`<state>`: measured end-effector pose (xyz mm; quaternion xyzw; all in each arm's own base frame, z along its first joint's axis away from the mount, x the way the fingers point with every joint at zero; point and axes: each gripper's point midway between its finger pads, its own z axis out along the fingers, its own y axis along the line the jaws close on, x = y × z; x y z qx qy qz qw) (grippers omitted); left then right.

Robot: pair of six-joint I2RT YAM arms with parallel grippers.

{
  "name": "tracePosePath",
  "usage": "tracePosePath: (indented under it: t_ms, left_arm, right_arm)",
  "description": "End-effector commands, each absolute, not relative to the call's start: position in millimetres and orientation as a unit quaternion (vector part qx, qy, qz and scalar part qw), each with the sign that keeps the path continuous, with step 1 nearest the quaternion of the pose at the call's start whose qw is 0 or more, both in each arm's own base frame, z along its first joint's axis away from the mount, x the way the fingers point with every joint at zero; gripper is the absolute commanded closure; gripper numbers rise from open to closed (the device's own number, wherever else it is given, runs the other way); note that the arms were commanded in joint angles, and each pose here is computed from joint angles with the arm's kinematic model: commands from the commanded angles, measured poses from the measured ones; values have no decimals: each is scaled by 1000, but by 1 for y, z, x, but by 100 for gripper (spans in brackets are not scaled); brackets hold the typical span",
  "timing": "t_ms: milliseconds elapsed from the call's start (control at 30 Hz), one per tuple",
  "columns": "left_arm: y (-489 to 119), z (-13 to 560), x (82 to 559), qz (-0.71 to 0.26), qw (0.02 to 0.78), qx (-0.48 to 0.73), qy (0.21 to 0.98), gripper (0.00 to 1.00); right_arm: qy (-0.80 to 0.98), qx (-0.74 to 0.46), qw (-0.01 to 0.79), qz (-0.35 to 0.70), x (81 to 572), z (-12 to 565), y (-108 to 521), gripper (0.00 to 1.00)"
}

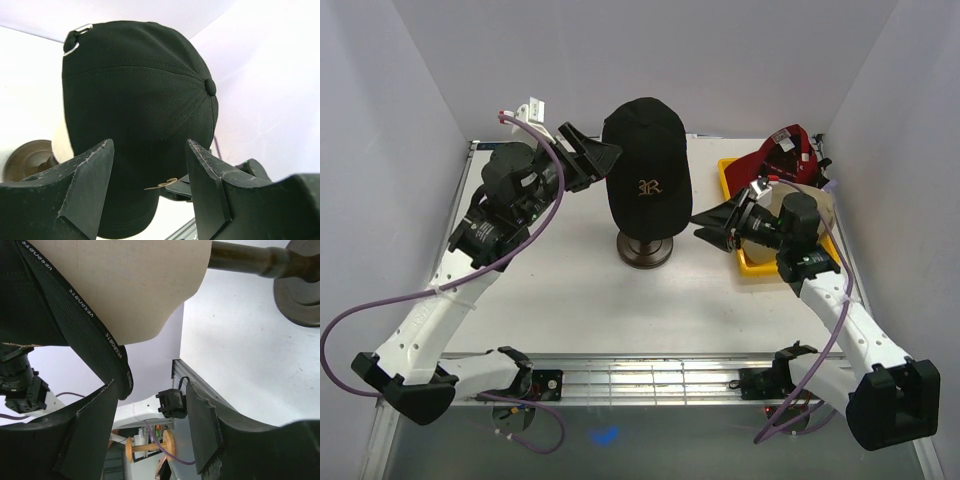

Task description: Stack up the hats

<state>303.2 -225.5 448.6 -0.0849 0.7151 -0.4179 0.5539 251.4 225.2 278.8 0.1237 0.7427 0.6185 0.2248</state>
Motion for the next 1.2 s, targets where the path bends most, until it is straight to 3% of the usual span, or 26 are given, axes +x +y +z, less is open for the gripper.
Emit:
tracePosePath:
  t_ms: [0,167,233,267,300,400,467,800,1167]
  left_arm:
    - [-206,475,288,-408,582,-78,699,30]
    - [-197,479,278,-393,588,-66,703,30]
    - [-195,481,270,-399,588,-62,700,31]
    - [-196,479,267,-404,584,-60,701,31]
    - [-201,468,264,-414,568,-54,709,31]
    - [-205,446,259,-422,550,-50,719,32]
    - [-208,439,252,-431,539,-37,723,32]
    - [-208,390,240,-430,521,-21,737,33]
    - [-218,349,232,-449,495,0,744,33]
  right_arm:
    - [751,107,274,591,247,291,211,37]
    - [770,123,328,533,259,297,173,37]
    - [797,151,344,473,277,281,136,37]
    - [796,154,380,445,289,301,118,37]
    - [817,180,359,414,295,287,104,37]
    - [839,208,414,287,331,301,46,35]
    - [853,241,405,222,343,289,15,34]
    - [853,325,370,174,337,243,-70,30]
    - [851,366,346,146,347,209,-103,31]
